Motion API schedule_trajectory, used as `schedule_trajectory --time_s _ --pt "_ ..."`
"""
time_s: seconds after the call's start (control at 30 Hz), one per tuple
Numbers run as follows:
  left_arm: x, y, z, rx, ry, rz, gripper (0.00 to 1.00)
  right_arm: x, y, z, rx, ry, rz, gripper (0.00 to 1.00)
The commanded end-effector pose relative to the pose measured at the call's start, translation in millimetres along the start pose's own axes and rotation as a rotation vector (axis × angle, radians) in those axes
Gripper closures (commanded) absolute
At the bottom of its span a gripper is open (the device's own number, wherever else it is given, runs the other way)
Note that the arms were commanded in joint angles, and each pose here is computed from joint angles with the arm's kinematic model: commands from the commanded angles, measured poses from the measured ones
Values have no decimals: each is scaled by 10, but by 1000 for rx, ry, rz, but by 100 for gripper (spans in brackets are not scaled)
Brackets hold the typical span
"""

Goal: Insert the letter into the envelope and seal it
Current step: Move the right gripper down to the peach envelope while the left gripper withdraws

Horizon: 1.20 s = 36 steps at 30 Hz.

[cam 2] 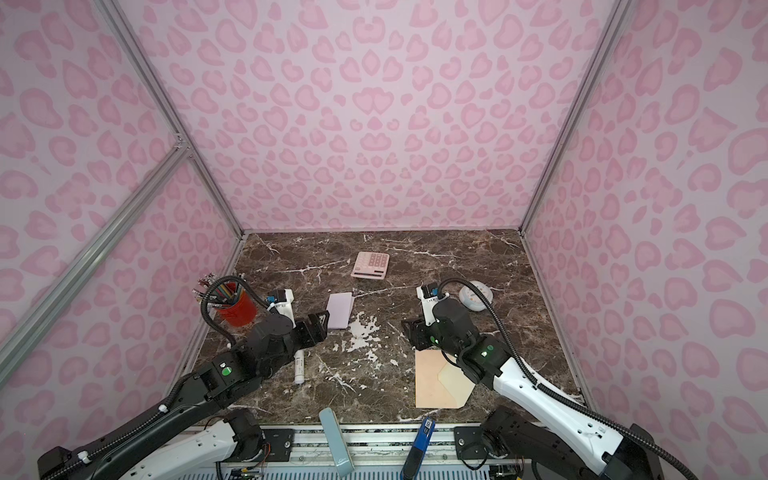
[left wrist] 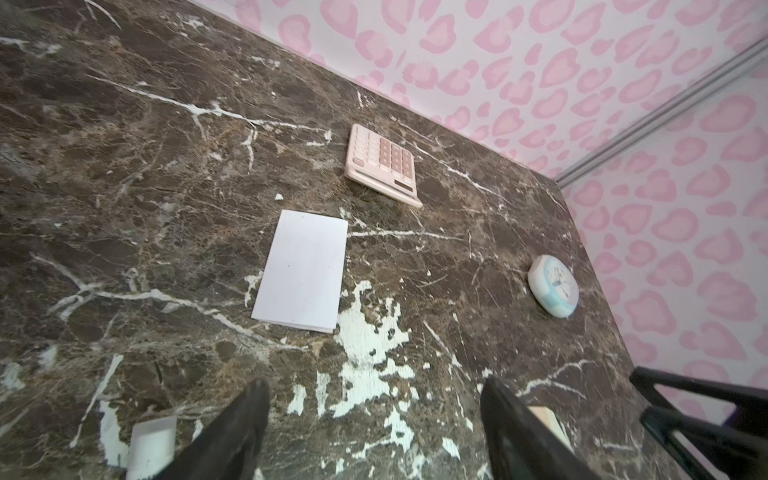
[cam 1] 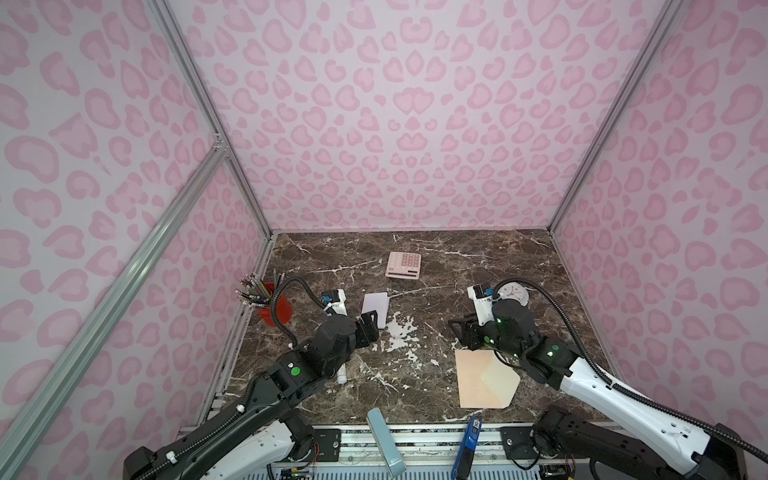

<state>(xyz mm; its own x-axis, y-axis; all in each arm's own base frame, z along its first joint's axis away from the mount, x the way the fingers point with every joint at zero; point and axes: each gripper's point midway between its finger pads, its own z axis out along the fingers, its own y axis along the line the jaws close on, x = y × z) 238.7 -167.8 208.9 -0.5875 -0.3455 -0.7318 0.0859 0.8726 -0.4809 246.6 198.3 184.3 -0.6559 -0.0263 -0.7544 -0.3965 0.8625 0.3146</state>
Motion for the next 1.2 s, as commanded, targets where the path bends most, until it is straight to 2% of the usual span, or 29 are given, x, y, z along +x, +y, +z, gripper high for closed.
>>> schedule_trajectory --time_s 0.0,0.1,0.27,0.37,0.63,0.83,1.17 --pt "129 -98 -72 48 73 39 18 137 -195 -31 97 51 115 42" --pt "191 -209 -91 72 106 63 18 225 -312 -66 156 72 200 42" --pt "447 -478 -42 142 186 103 18 457 -798 -233 424 122 366 43" --pt "612 -616 0 181 230 123 18 657 -968 -316 496 176 496 43" --pt "942 -816 89 271 347 143 17 1150 -1173 -616 551 179 728 42" --pt "1185 -852 118 346 394 108 17 1428 -1234 -851 593 206 801 43" --pt "1320 -1012 179 393 457 142 17 1805 -1279 -938 656 321 912 42"
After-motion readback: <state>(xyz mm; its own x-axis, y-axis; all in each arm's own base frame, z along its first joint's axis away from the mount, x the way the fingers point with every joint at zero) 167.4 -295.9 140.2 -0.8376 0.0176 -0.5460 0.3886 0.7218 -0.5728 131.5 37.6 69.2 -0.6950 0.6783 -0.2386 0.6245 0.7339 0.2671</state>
